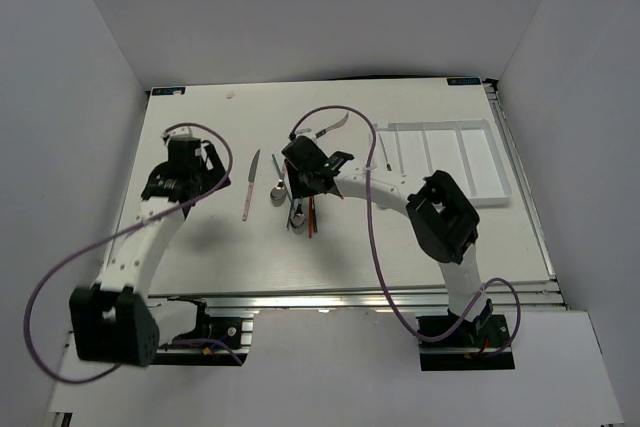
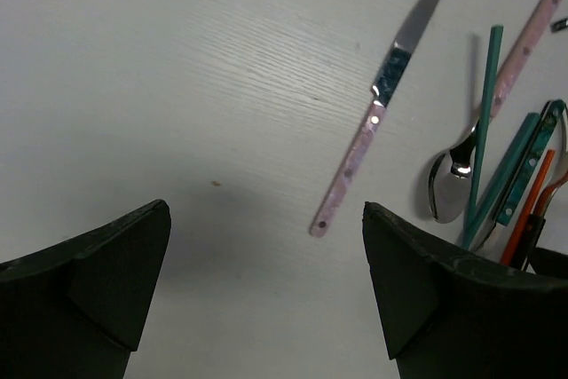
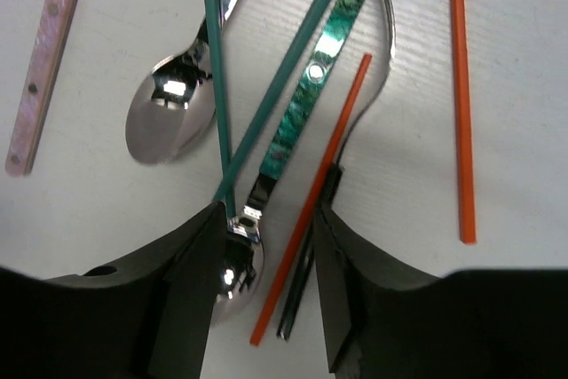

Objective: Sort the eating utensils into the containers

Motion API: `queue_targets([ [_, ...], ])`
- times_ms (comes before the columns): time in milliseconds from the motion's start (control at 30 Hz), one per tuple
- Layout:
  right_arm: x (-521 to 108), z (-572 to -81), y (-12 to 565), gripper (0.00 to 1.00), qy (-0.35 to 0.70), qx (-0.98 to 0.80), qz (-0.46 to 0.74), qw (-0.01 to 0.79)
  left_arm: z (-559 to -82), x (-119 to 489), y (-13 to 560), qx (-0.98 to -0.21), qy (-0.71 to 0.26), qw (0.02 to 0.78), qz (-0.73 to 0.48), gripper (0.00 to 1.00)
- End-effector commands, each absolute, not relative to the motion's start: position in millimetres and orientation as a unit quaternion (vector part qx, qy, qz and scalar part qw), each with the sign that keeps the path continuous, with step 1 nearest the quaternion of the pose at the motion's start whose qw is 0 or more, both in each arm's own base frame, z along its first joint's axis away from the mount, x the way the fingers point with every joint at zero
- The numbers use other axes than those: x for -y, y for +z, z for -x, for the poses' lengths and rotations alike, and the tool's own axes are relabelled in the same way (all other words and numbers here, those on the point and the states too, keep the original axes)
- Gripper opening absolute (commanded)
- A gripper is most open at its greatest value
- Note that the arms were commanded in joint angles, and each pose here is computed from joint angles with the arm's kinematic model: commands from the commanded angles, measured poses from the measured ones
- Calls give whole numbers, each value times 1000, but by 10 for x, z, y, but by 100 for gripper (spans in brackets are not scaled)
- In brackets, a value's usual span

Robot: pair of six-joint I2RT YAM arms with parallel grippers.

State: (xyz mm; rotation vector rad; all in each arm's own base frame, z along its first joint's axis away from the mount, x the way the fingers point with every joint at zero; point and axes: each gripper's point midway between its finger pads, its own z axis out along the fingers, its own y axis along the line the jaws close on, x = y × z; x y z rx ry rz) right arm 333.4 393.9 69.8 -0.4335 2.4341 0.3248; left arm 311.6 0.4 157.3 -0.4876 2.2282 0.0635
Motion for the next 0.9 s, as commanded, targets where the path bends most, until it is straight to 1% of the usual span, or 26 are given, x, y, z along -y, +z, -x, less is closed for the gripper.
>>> queue_targets([
  [0,-3766,-3179,1142,50,137,-917,182,328,-3287,411,1330,-925,-61,342,154,98],
  [33,-3718,-3129,1162,52,139,-915,188,328,-3370,473,1211,-935,-66,313,152,98],
  [67,-3671,-3081,1189,54,143,-914,190,329,-3398,496,1144,-939,-67,300,151,98],
  [100,-3613,-3036,1353,55,155,-908,189,341,-3425,519,1085,-941,-69,290,158,98],
  [167,-3465,-2921,1306,59,150,-908,198,338,-3470,595,885,-948,-77,263,164,98],
  [200,-3409,-2884,1433,60,156,-903,199,348,-3507,635,835,-947,-81,261,170,98],
  [367,-3132,-2716,1452,61,145,-901,208,351,-3562,888,536,-961,-57,228,149,95],
  [433,-3071,-2673,1515,62,150,-897,210,358,-3574,952,407,-967,-29,215,132,93],
  [467,-3020,-2635,1515,62,152,-896,210,360,-3564,946,356,-969,-18,210,131,91],
  [500,-2997,-2615,1523,62,154,-894,212,363,-3539,936,255,-971,-6,199,131,86],
  [567,-2947,-2588,1511,62,155,-894,210,364,-3482,901,159,-973,7,187,135,82],
  [600,-2917,-2554,1514,62,159,-892,211,366,-3417,861,78,-974,17,180,139,75],
  [667,-2884,-2540,1518,63,160,-890,213,369,-3344,833,-1,-974,22,173,144,71],
  [700,-2854,-2532,1530,63,161,-889,213,372,-3337,846,-36,-973,18,175,149,67],
  [733,-2833,-2527,1524,63,159,-890,213,372,-3255,842,-121,-975,18,162,151,54],
  [800,-2810,-2511,1553,63,163,-887,213,375,-3193,842,-197,-976,21,154,154,43],
  [833,-2800,-2501,1561,63,164,-887,214,376,-3137,823,-255,-977,30,146,153,33],
  [867,-2788,-2492,1609,63,168,-884,213,381,-3095,812,-282,-978,37,139,151,29],
])
